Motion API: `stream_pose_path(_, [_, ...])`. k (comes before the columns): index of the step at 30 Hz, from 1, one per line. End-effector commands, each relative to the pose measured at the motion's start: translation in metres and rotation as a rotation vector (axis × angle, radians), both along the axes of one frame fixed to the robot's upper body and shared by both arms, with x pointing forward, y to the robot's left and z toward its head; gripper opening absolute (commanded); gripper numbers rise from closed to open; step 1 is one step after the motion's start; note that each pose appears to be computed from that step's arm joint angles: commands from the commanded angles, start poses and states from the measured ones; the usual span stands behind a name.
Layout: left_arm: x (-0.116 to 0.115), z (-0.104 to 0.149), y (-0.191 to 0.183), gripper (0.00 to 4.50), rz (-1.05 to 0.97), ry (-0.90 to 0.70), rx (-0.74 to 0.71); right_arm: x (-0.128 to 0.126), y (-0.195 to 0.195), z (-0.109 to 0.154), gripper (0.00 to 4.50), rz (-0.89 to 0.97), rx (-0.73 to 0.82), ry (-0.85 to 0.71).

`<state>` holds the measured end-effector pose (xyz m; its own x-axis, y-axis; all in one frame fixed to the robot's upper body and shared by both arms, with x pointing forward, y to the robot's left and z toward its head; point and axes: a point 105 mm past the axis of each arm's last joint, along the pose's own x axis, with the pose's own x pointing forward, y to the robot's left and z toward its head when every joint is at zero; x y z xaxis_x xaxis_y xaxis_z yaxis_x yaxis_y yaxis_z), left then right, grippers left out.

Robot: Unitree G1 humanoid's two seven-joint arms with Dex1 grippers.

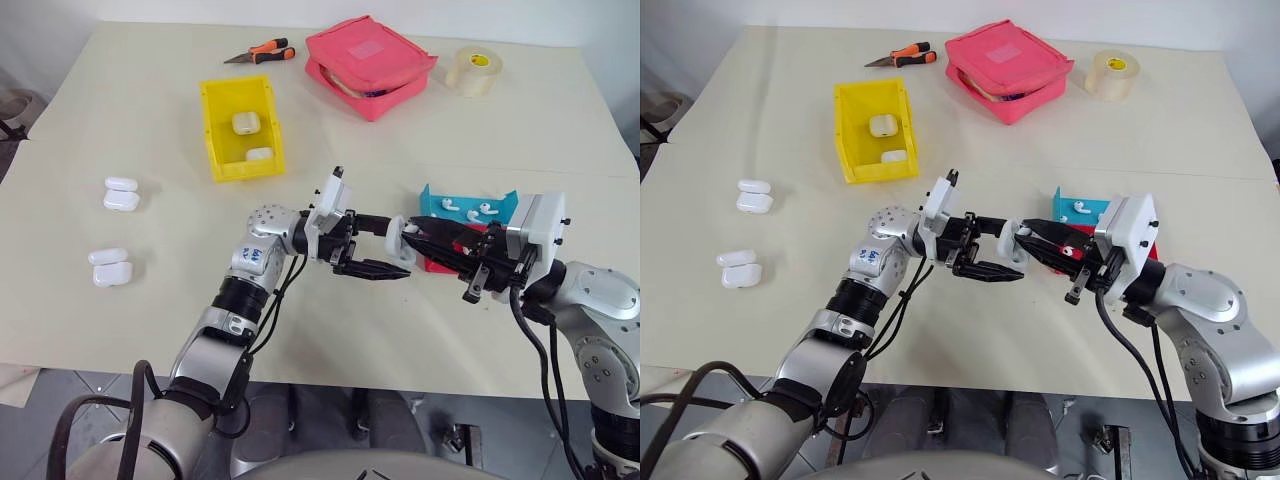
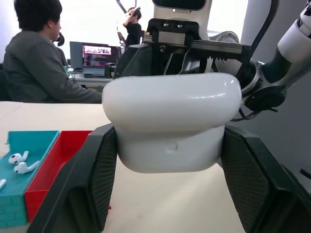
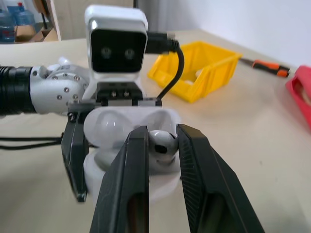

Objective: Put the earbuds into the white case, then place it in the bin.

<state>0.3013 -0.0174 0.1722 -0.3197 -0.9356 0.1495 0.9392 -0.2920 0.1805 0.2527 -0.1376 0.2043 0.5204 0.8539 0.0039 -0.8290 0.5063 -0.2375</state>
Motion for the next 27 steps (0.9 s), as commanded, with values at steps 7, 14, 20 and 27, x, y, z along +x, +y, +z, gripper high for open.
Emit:
stream_pose_path(7, [0.001, 0.027, 0.001, 2.8, -0.001, -0.106, -0.109, 0.002, -0.006, -0.013, 0.5, -0.006, -0.05, 0.086])
stream_pose_path(14, [0.002, 0.024, 0.0, 2.8, 0.006, -0.116, -0.094, 0.002, -0.004, -0.008, 1.47, 0.0, -0.064, 0.069])
stream_pose_path(20, [0.004, 0.023, -0.002, 2.8, 0.015, -0.12, -0.092, 0.003, -0.003, -0.001, 1.78, -0.004, -0.065, 0.055])
stream_pose_path(27, [0.012, 0.02, -0.002, 2.8, 0.061, -0.108, -0.091, -0.002, -0.008, 0.007, 1.78, -0.004, -0.085, 0.048])
